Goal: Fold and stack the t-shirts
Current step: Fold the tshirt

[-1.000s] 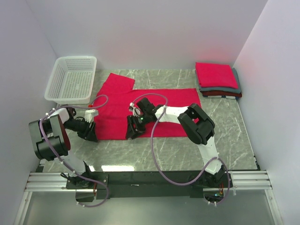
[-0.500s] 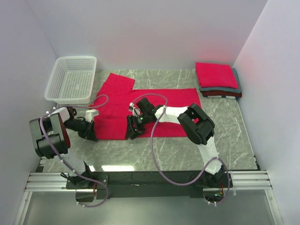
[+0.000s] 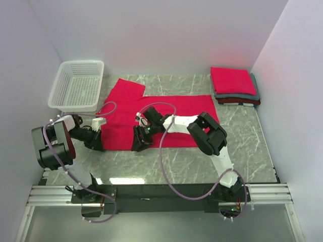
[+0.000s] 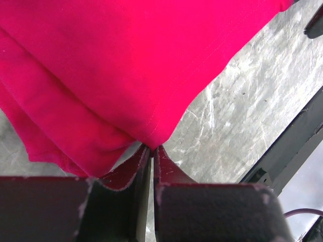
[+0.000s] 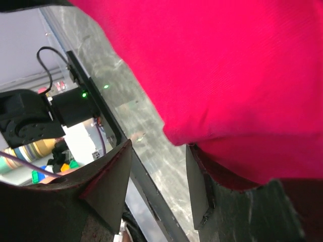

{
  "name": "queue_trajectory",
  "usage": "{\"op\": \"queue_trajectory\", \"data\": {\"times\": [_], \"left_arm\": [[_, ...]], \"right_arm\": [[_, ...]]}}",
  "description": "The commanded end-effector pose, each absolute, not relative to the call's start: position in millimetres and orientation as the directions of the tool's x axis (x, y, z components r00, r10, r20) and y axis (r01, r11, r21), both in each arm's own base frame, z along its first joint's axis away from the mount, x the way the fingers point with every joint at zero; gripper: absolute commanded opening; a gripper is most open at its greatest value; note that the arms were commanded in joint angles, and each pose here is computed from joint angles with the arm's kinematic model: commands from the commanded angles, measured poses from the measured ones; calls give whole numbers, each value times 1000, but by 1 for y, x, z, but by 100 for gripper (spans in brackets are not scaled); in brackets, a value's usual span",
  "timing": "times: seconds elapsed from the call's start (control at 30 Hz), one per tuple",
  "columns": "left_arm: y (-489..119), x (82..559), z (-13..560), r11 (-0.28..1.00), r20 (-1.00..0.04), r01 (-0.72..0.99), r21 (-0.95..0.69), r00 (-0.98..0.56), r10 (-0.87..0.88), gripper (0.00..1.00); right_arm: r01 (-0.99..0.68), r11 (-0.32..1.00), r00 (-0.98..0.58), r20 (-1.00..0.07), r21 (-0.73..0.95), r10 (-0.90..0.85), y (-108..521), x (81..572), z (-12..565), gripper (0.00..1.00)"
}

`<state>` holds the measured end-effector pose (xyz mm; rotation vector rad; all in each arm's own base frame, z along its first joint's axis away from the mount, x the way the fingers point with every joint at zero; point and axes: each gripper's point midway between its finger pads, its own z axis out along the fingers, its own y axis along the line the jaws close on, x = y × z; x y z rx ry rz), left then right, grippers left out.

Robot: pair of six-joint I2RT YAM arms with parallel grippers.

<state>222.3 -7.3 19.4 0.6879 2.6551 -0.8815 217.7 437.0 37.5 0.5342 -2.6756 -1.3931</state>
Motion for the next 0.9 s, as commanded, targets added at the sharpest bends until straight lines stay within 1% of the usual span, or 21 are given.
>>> {"op": "queue_trajectory", "data": {"times": [0.0,0.1,0.17,0.27,0.3,0.37,0.4,0.47,0.5,0.53,0.7,0.87], "left_arm": [[-11,230,25,687,-412,530,-497,-841,350,11],[-10,231,26,688,-417,536,-490,-837,354,11],[-10,232,27,688,-419,535,-490,-837,352,11],[-10,231,28,686,-418,536,-492,-837,354,10],[-11,231,30,684,-416,536,-495,-837,355,9],[-11,231,32,683,-419,539,-493,-835,357,7],[-11,231,34,682,-420,542,-492,-833,359,6],[-11,232,40,678,-425,543,-496,-832,356,3],[-11,232,41,676,-426,544,-497,-831,357,1],[-11,233,44,675,-430,548,-494,-829,359,1],[-11,241,59,669,-448,555,-495,-822,351,1],[-8,269,76,681,-494,560,-472,-808,322,1]], "right_arm": [[-273,521,-939,-106,809,-328,448,225,41,54],[-268,534,-939,-94,802,-330,447,224,35,54],[-267,534,-939,-91,803,-333,448,222,34,52],[-266,524,-938,-94,809,-332,450,223,36,40],[-268,520,-938,-95,811,-334,451,223,38,33],[-275,510,-936,-106,815,-335,452,224,43,26],[-281,507,-935,-113,815,-336,453,224,45,19],[-290,497,-934,-128,818,-334,453,226,51,13],[-296,492,-933,-137,819,-334,454,227,54,4],[-303,487,-932,-147,819,-332,454,229,58,0],[-333,450,-926,-197,829,-322,455,239,77,0],[-355,421,-924,-244,835,-295,456,260,94,0]]}}
